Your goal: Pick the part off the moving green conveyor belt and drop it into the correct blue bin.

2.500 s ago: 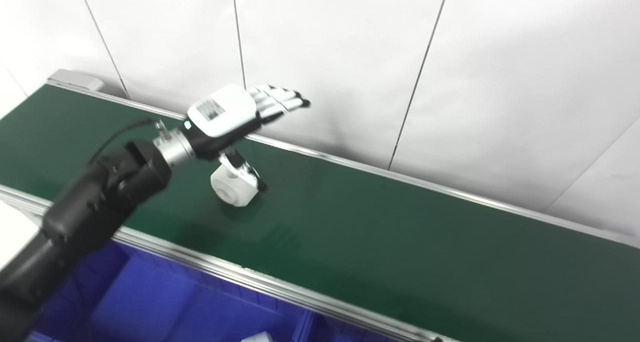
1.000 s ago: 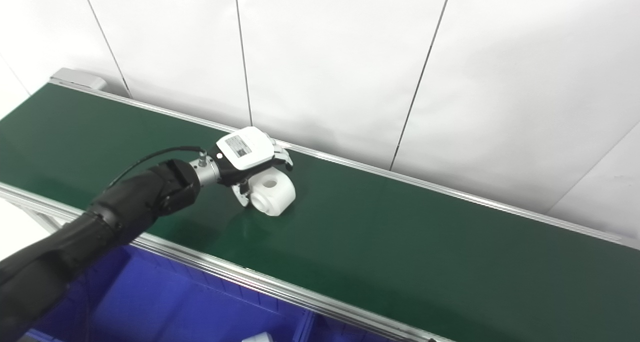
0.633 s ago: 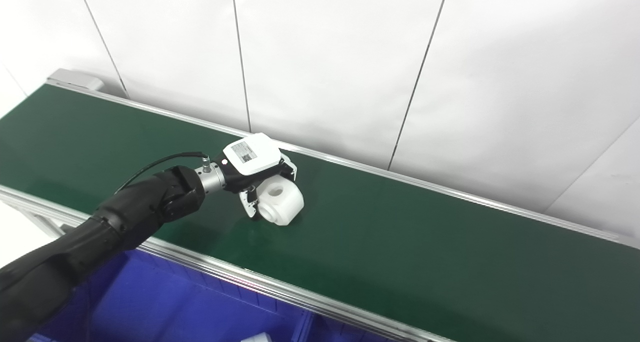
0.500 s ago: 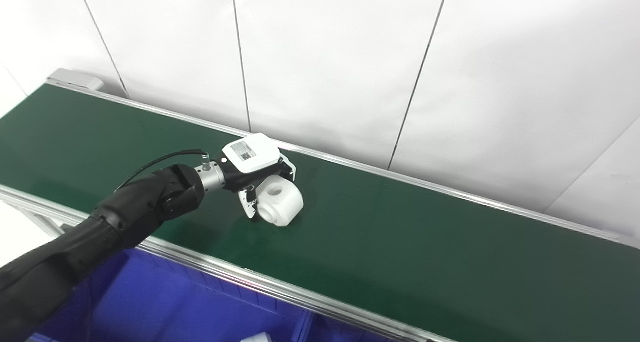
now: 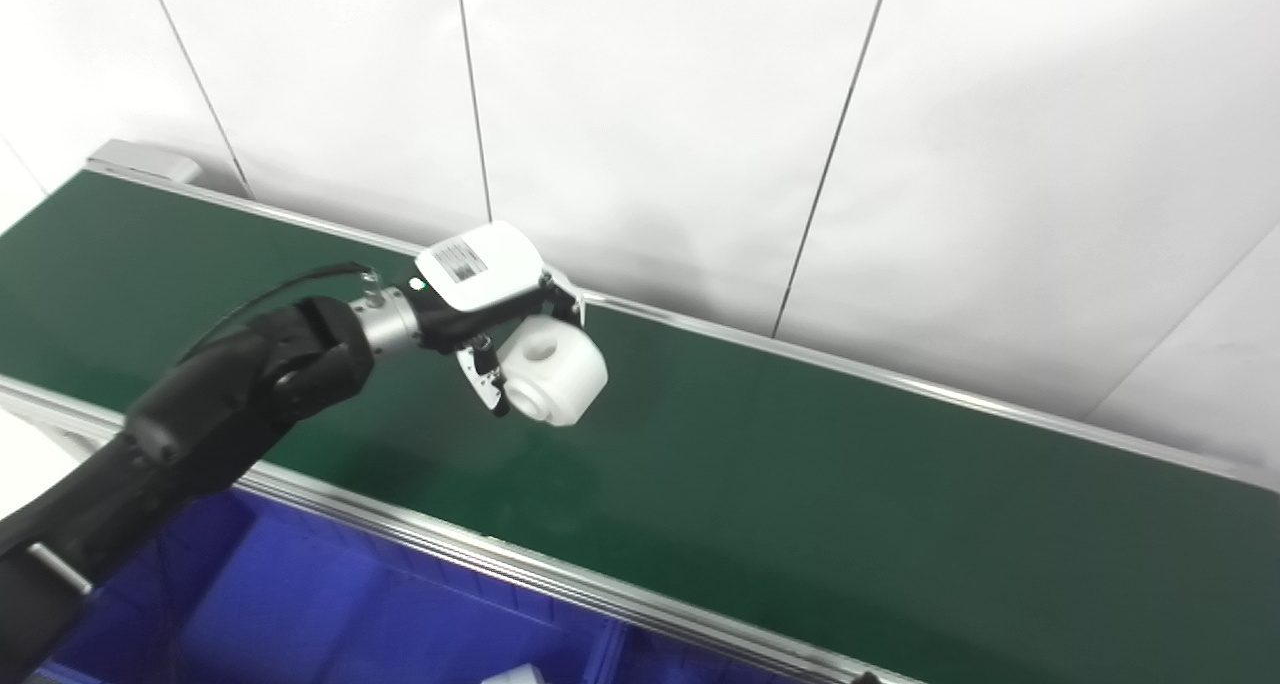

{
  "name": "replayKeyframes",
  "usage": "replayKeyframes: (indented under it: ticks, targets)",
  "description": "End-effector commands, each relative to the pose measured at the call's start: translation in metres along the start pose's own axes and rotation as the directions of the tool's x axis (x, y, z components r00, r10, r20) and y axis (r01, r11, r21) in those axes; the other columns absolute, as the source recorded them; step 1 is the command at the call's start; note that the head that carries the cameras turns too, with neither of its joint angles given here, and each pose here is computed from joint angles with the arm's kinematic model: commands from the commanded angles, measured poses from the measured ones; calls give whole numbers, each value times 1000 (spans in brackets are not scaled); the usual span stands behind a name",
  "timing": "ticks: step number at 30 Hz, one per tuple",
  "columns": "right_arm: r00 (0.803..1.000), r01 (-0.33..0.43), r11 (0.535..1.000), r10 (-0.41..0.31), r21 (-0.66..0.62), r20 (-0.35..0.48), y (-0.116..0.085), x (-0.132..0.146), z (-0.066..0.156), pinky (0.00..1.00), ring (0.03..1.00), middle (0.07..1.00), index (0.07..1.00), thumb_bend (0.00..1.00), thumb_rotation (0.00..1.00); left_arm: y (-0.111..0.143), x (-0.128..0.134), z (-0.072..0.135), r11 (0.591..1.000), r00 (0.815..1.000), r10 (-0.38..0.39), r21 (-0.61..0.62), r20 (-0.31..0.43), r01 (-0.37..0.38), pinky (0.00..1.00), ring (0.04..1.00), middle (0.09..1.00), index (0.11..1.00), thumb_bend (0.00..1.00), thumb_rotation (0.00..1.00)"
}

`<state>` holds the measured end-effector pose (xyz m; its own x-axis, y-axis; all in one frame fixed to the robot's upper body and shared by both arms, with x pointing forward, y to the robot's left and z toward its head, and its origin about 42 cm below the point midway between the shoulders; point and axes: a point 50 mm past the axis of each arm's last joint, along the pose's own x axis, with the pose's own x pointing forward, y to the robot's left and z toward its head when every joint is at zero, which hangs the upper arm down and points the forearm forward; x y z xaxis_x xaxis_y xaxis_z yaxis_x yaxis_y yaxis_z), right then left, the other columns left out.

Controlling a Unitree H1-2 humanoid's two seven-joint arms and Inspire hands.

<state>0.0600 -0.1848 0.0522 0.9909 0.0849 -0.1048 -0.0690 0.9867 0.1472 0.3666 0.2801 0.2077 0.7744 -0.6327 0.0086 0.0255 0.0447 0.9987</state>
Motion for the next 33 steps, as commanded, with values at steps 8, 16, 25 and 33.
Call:
replayKeyframes:
  ticks: [8, 16, 25, 33]
  targets:
    - [1000, -23, 999, 23, 22, 14, -3, 1, 15, 1000, 1000, 1000, 1000, 856, 1000, 42, -89, 23, 985, 980, 173, 1, -103, -173, 360, 420, 482, 506, 503, 0]
    - [999, -42, 999, 42, 26, 18, -4, 3, 26, 1000, 1000, 1000, 1000, 850, 1000, 33, -142, 51, 990, 973, 130, -32, -192, -138, 346, 421, 496, 499, 503, 0]
    - [997, -74, 995, 72, 62, 19, 4, 10, 36, 1000, 1000, 1000, 1000, 858, 1000, -2, -196, 74, 994, 948, 24, -92, -317, -56, 415, 452, 504, 466, 504, 0]
    - [995, -95, 993, 94, 69, 26, 9, 17, 33, 1000, 1000, 1000, 1000, 865, 1000, -43, -229, 73, 980, 915, -147, -180, -376, 83, 397, 434, 512, 478, 503, 0]
